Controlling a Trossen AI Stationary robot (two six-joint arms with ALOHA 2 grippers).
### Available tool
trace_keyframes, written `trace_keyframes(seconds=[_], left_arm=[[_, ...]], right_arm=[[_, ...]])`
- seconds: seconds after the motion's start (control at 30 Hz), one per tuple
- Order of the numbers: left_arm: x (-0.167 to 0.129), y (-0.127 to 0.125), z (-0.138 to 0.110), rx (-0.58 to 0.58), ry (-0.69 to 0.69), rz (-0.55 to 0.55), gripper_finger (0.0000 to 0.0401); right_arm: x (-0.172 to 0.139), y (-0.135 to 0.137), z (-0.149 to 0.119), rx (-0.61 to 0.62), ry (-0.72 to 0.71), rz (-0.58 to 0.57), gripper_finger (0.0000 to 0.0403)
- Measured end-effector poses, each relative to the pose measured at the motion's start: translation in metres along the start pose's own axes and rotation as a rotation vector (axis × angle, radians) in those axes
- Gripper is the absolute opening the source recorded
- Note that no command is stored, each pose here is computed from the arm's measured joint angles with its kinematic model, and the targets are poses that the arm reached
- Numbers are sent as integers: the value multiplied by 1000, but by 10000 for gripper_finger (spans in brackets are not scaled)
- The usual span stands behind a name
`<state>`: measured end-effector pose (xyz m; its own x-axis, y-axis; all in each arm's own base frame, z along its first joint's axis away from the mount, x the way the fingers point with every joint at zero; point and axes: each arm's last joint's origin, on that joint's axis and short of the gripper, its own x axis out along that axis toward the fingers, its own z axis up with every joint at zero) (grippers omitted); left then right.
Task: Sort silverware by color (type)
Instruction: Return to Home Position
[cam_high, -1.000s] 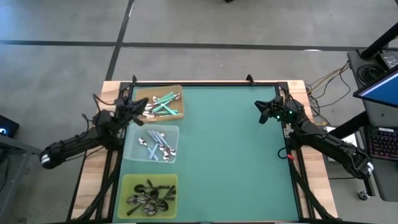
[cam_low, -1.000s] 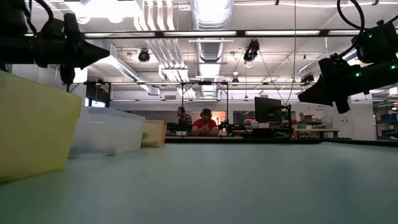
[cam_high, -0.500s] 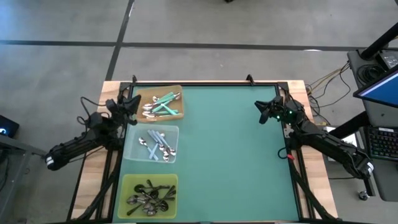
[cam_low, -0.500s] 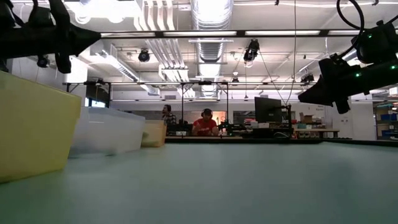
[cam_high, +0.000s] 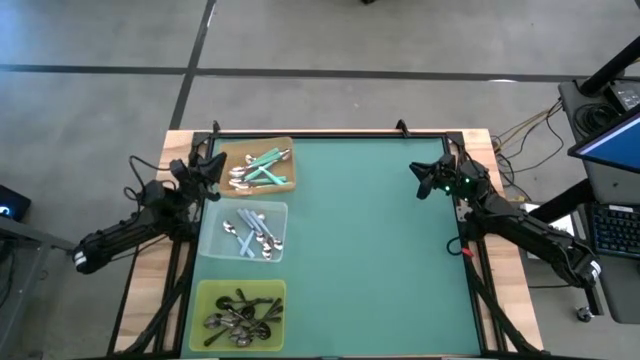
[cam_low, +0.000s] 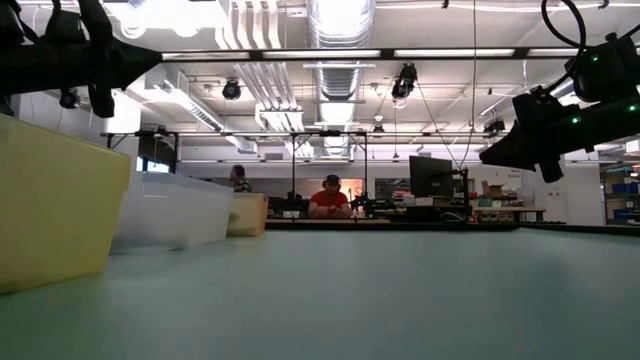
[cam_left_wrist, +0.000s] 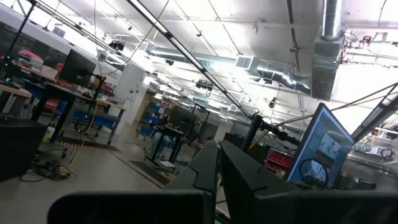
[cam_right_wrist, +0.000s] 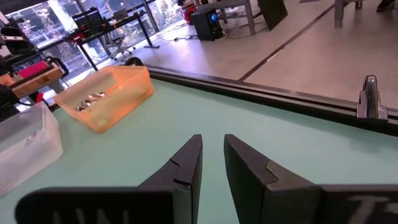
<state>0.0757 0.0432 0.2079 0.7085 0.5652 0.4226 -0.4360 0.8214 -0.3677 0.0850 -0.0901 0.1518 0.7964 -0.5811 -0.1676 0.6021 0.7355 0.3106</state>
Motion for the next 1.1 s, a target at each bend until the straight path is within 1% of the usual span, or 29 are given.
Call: trace_keyframes(seconds=[1.1], left_arm=[[2,1,-4,7,33,11,2]], right_arm=[[0,0,0,-1,0,0,59]])
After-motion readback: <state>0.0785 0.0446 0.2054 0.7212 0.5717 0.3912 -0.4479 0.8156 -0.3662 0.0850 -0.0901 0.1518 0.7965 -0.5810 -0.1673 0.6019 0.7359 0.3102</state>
